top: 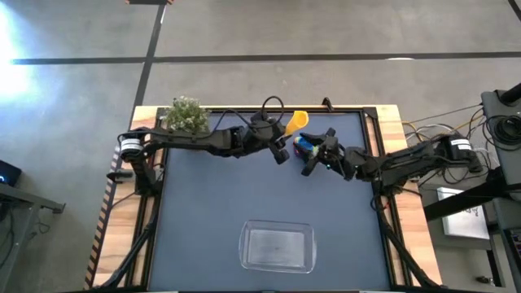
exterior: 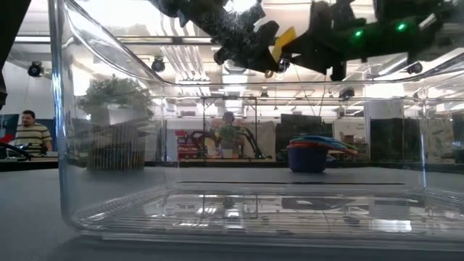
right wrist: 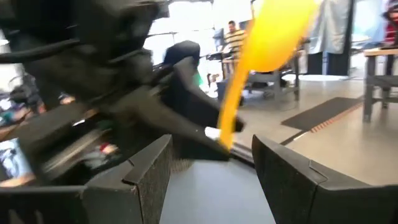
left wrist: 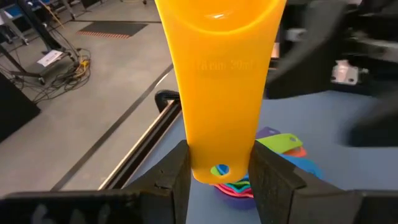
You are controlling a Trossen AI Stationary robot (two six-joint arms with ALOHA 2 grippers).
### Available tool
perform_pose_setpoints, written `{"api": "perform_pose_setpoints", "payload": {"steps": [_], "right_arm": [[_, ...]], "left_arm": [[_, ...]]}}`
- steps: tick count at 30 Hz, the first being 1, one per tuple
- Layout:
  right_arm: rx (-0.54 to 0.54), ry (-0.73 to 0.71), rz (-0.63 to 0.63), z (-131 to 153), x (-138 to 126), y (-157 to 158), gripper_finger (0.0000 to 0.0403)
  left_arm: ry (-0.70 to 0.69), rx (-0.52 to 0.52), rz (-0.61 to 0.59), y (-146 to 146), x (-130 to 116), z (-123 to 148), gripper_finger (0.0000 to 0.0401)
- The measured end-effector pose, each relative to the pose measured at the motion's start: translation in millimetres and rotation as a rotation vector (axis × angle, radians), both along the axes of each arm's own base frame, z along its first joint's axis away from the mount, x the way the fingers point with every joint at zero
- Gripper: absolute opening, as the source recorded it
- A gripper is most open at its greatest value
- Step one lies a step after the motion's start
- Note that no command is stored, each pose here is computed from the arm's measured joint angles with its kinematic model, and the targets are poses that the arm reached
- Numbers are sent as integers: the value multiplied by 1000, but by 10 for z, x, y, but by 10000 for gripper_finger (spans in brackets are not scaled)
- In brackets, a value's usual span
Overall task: Nest measuring cups in basket
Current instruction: Stack the yellow measuring cup on the blue measuring cup
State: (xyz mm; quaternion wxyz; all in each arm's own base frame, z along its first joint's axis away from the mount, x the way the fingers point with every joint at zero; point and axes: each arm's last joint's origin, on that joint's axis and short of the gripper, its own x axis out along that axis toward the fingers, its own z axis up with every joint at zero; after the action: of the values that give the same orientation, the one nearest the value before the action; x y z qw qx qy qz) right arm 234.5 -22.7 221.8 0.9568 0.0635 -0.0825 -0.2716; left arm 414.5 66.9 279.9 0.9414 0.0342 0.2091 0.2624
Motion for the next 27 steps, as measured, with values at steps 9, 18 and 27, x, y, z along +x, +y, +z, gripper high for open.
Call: {"api": "perform_pose_setpoints", "payload": {"steps": [9,18,27], "right_arm": [[87,-114,24,-193,149,-274,210],[96,-200,51,-292,207,-349,207],[81,-190,63,-294,256,-354,83]], "left_arm": [[16,22,29,-30,-4,-18,111],[20,18,25,-35,-13,-83,111],[7,16,28,-34,-16,-109,111]]}}
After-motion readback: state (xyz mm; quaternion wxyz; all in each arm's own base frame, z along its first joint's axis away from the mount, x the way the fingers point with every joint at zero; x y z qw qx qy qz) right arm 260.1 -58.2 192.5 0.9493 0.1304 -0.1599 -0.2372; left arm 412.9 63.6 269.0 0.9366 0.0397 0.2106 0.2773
